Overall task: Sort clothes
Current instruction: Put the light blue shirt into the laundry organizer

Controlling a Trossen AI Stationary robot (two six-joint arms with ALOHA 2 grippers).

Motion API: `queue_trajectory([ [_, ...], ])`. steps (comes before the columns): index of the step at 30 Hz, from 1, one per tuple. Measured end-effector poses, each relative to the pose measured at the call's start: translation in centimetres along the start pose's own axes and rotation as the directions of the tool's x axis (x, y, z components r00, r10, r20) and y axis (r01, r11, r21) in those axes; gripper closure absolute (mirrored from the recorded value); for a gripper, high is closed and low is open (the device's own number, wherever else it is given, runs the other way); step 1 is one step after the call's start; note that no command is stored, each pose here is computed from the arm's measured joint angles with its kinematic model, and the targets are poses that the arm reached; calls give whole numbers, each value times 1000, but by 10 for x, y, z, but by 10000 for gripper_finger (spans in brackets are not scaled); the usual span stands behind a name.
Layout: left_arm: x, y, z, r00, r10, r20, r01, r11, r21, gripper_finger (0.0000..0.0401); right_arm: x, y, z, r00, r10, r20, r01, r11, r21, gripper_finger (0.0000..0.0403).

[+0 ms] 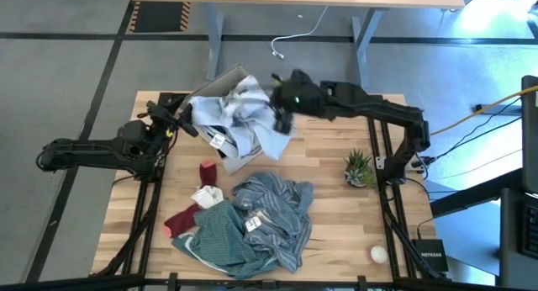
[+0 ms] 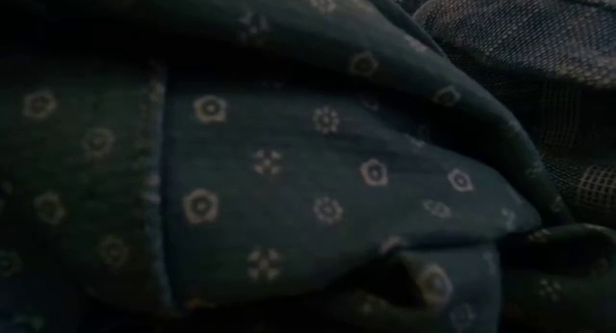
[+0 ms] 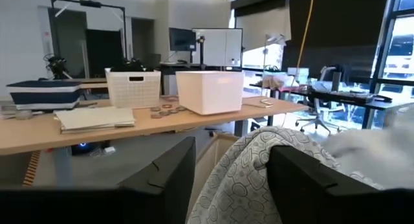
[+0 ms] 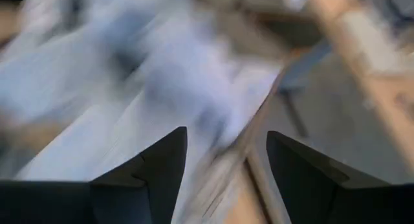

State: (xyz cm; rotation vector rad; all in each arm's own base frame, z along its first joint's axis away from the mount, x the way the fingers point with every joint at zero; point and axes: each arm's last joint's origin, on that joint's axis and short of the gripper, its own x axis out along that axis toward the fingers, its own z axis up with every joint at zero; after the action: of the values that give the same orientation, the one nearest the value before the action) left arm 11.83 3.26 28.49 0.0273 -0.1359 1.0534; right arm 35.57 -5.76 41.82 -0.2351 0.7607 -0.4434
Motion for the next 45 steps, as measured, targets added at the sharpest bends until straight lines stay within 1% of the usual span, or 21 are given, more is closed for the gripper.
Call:
queue_trajectory([
  [3,0,0,0,1000,0,-1,0,1000,1,230,-21,20,-11,986,81,-148,-81,997,12,176],
  [6,0,0,-1,1000,-7,-4,7,1000,-7,230,-30,43,-25,957,106,-270,-105,994,19,178],
  [11,0,-1,-2,1000,-30,-7,30,1000,-5,230,-15,87,-53,920,65,-386,-91,995,-49,178],
  [13,0,-1,-2,999,-31,-8,31,1000,-3,230,-2,102,-66,914,68,-400,-104,992,-70,178],
  [15,0,-1,-1,1000,-31,-5,31,1000,-4,230,12,114,-77,921,56,-386,-107,988,-112,178],
  [16,0,-1,-1,1000,-31,-3,31,999,-8,230,18,120,-81,929,44,-368,-102,985,-140,178],
  [18,0,-1,0,1000,-31,4,31,999,-15,230,27,124,-79,957,16,-290,-68,983,-170,178],
  [20,0,-2,0,999,-51,8,51,998,-24,230,29,125,-66,985,-10,-170,-22,982,-187,178],
  [22,0,-2,1,997,-69,18,70,997,-41,230,26,121,-48,997,-59,-43,49,979,-200,178],
  [24,0,-3,2,995,-96,27,97,994,-53,230,18,115,-25,987,-119,104,136,976,-173,178],
  [26,0,-4,3,989,-145,40,147,987,-59,230,7,108,-3,957,-169,237,202,972,-123,178],
  [27,-1,-5,4,982,-185,49,188,980,-61,230,2,105,5,940,-181,288,218,970,-103,178],
  [28,-1,-6,4,970,-235,58,239,969,-59,230,-2,102,13,925,-182,334,219,973,-75,178],
  [29,-2,-7,4,954,-292,69,296,953,-57,230,-6,101,18,914,-161,372,196,979,-58,178],
  [32,-4,-10,7,896,-431,104,439,896,-62,230,-12,102,28,880,-11,476,47,997,-65,178],
  [34,-5,-11,8,873,-472,126,483,872,-75,230,-9,103,29,860,86,504,-38,994,-105,178],
  [36,-5,-12,10,858,-491,147,507,856,-102,230,-1,107,31,841,154,518,-96,986,-137,178],
  [37,-6,-12,11,851,-502,152,519,848,-108,230,7,109,30,844,164,511,-102,984,-148,178],
  [40,-6,-13,12,830,-532,170,552,826,-112,230,34,112,31,846,119,520,-66,991,-119,178],
  [43,-7,-13,12,810,-561,173,581,808,-98,230,60,112,33,830,76,553,-40,996,-77,178],
  [45,-7,-14,12,792,-584,178,605,791,-93,230,75,110,36,801,55,596,-24,998,-60,178],
])
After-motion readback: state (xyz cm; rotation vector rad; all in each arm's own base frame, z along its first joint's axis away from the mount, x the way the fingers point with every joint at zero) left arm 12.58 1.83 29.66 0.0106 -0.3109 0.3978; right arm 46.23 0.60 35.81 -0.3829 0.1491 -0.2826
